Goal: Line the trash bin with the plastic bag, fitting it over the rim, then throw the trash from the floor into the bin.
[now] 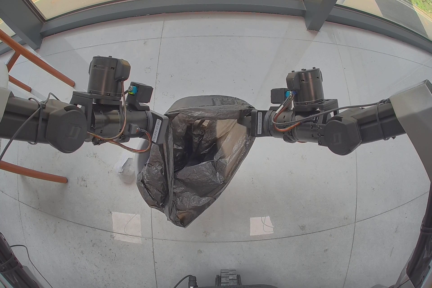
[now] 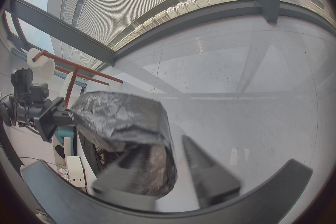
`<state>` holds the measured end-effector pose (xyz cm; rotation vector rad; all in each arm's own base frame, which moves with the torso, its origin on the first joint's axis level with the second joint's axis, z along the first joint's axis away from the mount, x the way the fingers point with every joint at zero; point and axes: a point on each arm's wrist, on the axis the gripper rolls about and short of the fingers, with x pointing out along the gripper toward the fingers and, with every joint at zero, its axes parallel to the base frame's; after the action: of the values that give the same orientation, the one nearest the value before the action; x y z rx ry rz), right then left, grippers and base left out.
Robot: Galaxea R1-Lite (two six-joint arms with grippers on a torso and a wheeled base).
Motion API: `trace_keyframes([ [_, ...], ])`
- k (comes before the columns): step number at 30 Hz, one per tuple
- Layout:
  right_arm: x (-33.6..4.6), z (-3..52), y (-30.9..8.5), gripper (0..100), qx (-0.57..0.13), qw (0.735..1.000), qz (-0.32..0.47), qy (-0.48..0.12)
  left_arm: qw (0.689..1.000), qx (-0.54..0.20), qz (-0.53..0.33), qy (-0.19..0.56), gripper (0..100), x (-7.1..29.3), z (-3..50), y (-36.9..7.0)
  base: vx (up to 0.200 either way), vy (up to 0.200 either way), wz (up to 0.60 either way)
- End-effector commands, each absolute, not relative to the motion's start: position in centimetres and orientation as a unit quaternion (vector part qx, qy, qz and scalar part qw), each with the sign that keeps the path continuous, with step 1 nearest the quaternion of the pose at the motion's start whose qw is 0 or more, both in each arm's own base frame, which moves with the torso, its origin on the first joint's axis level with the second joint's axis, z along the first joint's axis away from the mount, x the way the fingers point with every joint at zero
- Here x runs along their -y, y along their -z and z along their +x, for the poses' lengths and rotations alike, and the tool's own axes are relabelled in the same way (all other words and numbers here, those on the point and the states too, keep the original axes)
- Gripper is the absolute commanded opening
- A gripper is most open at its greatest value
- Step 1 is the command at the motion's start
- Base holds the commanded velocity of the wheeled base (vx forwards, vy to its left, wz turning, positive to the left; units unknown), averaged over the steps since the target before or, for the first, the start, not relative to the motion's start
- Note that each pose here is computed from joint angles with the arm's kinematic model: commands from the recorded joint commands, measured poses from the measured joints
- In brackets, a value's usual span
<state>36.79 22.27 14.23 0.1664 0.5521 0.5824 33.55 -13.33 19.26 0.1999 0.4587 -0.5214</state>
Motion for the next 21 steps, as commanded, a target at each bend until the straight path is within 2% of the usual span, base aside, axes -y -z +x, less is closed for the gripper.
trace_keyframes([
  [1,-21.6,33.6,-15.5,100,-0.28,0.905,0.08,-0.312,0.935,-0.232,0.097,0.25,0,13.1,33.6,-18.8,0.0,0.0,0.0],
  [7,-20.6,30.3,-13.2,100,-0.333,0.884,0.066,-0.321,0.935,-0.237,0.099,0.243,0,13.1,34.0,-18.4,0.0,0.0,0.0],
  [14,-21.6,32.4,-9.7,100,-0.318,0.89,0.074,-0.317,0.936,-0.235,0.099,0.244,0,13.2,34.1,-18.5,0.0,0.0,0.0],
  [21,-23.5,33.6,-8.0,100,-0.292,0.893,0.079,-0.334,0.937,-0.23,0.098,0.243,0,13.2,34.2,-18.8,0.0,0.0,0.0],
])
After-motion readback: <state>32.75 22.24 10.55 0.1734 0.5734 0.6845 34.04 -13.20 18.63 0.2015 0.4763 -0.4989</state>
